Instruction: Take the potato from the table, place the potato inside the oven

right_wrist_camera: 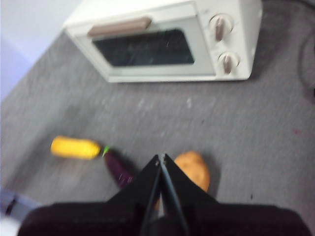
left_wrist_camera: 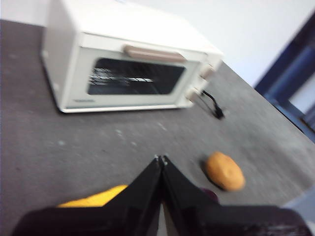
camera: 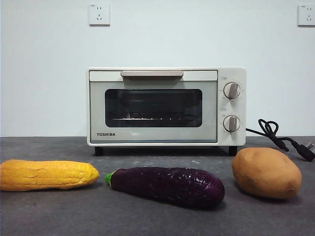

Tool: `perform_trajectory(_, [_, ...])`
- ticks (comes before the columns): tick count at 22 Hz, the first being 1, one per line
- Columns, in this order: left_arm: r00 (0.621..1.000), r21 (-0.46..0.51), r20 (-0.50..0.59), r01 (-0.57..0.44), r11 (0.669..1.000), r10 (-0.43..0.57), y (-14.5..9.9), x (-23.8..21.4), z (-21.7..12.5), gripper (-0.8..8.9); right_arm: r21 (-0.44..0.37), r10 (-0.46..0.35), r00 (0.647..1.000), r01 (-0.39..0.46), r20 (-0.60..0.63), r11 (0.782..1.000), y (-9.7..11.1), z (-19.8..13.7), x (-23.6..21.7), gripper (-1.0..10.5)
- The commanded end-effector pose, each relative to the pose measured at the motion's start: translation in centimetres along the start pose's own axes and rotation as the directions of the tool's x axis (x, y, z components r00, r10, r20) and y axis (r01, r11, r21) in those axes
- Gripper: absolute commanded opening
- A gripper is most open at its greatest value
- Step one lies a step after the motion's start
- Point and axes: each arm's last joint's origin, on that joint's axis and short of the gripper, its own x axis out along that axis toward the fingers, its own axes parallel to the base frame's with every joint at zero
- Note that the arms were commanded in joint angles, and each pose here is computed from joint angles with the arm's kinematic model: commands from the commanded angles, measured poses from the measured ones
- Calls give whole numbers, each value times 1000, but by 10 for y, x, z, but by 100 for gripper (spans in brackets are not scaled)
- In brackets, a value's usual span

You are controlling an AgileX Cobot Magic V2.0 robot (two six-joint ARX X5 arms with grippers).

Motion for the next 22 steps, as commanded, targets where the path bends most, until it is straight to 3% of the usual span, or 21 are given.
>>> perform_trajectory(1, [999,60,-36,41,997,-39,-7,-5,8,-7,-82,21,997,-28,-79,996,7,10,-9,-12])
perform_trajectory(5, [997,81,-57,58,995,-54,-15,-14,15,-7,-109,38,984,-58,-174,992,14,17,-16,-12])
perform_trajectory(11, [996,90,-59,74,993,-69,-18,-16,17,-8,-122,58,981,-82,-188,989,16,17,-15,18])
perform_trajectory(12, [996,90,-59,75,993,-70,-18,-16,17,-8,-121,59,980,-82,-188,989,16,17,-15,82])
perform_trajectory(16, [996,91,-58,75,993,-70,-18,-16,17,-8,-87,58,981,-76,-188,993,16,17,-15,586])
perform_trajectory(22, [996,105,-46,80,991,-76,-18,-14,20,-8,-77,59,980,-74,-188,994,16,17,-15,604])
